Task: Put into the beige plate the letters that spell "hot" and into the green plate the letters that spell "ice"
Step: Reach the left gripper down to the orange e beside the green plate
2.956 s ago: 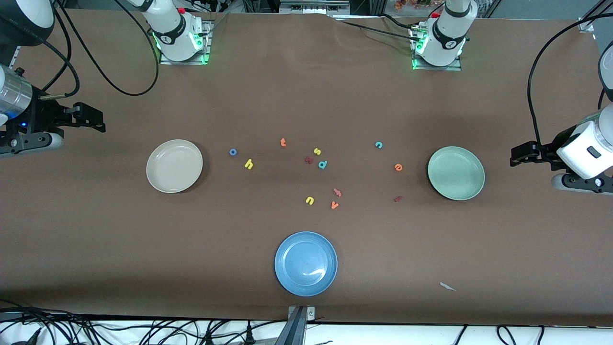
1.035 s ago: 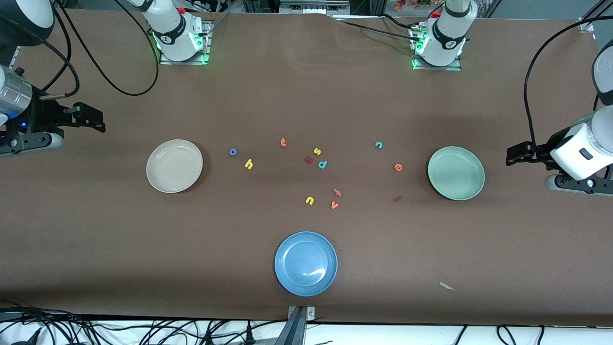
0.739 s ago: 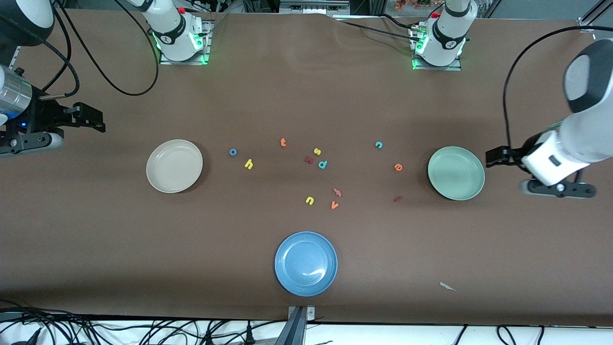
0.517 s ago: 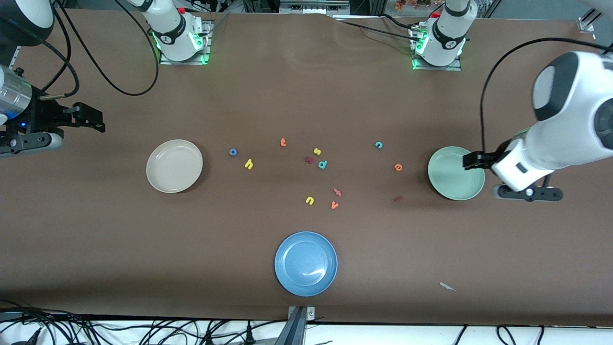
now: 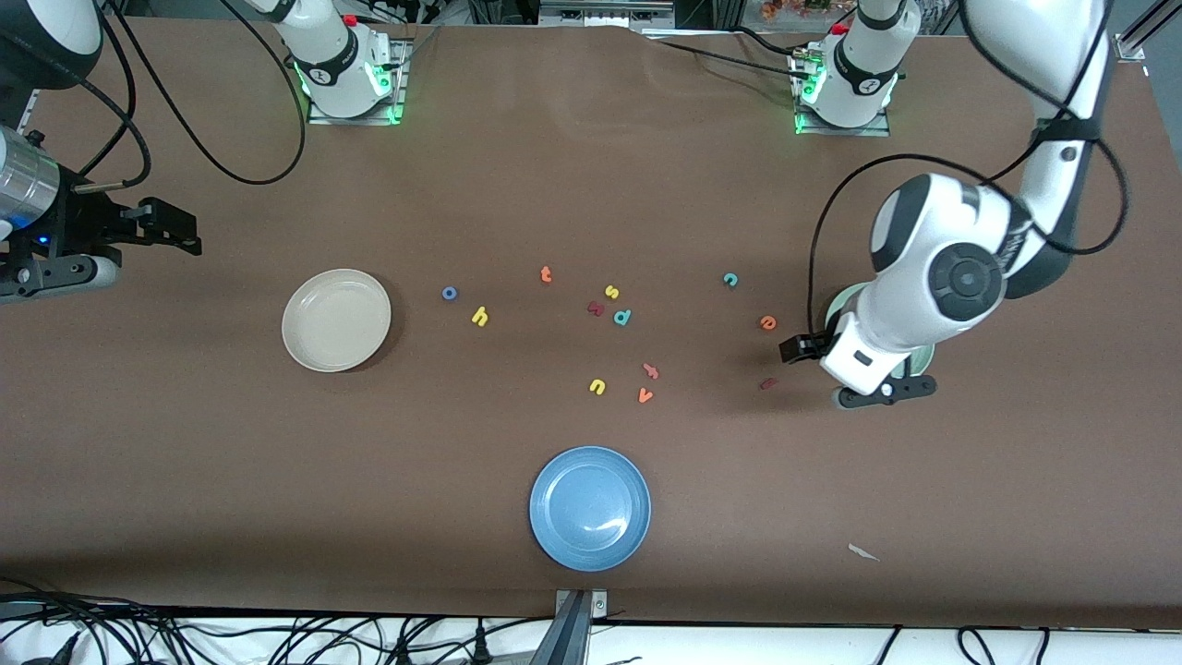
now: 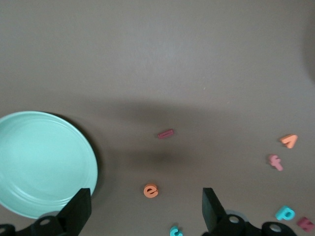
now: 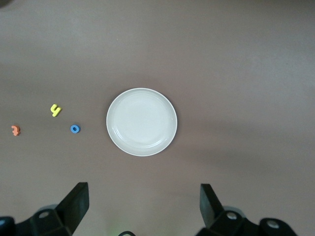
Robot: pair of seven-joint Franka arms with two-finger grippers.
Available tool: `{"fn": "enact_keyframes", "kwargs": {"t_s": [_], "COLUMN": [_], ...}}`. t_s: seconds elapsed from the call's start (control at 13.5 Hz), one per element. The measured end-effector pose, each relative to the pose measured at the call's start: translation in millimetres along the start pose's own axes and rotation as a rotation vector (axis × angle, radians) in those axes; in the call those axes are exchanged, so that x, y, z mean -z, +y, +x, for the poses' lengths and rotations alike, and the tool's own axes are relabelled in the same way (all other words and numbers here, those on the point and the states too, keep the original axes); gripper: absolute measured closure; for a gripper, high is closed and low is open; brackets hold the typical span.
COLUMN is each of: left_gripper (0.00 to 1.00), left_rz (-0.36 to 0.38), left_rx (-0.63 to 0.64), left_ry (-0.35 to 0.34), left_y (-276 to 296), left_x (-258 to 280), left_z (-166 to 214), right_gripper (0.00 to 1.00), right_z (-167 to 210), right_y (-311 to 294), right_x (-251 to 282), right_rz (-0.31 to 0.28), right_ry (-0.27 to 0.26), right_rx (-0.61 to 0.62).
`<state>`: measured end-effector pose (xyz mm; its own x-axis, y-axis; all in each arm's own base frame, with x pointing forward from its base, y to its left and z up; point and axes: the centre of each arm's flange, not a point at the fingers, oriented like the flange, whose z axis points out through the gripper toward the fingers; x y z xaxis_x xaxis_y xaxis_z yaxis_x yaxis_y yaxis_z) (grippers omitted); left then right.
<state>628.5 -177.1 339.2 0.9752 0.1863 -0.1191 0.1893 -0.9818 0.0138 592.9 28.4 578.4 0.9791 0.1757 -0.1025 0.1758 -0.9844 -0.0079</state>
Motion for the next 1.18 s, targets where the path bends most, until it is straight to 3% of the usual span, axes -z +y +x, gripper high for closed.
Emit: {"fn": "enact_keyframes", "kwargs": {"t_s": [0.44,0.89,1.18], "left_gripper": [0.02,0.03,0.07], "left_rz": [-0.014,0.013,-0.016], "left_rx": [0.085,0.243,0.321], "left_ry": [0.015,-0.033,-0.014], "left_y": [-12.9,-21.7,-8.3], "left_x": [-106.9,-152.6,-165.4], "left_z": [-38.1,-71.8,-78.9], "right_gripper": [0.0,0.0,0.0], "right_z": [-0.9,-3.5,-3.5], "right_y": [6.3,22.1,22.1], "right_x": [-0.1,-0.1,-0.1], "right_rz": [0.0,0.035,0.036], "right_ry": [0.0,0.004,0.004], "right_rx": [-0.012,-0.046,-0.047]}}
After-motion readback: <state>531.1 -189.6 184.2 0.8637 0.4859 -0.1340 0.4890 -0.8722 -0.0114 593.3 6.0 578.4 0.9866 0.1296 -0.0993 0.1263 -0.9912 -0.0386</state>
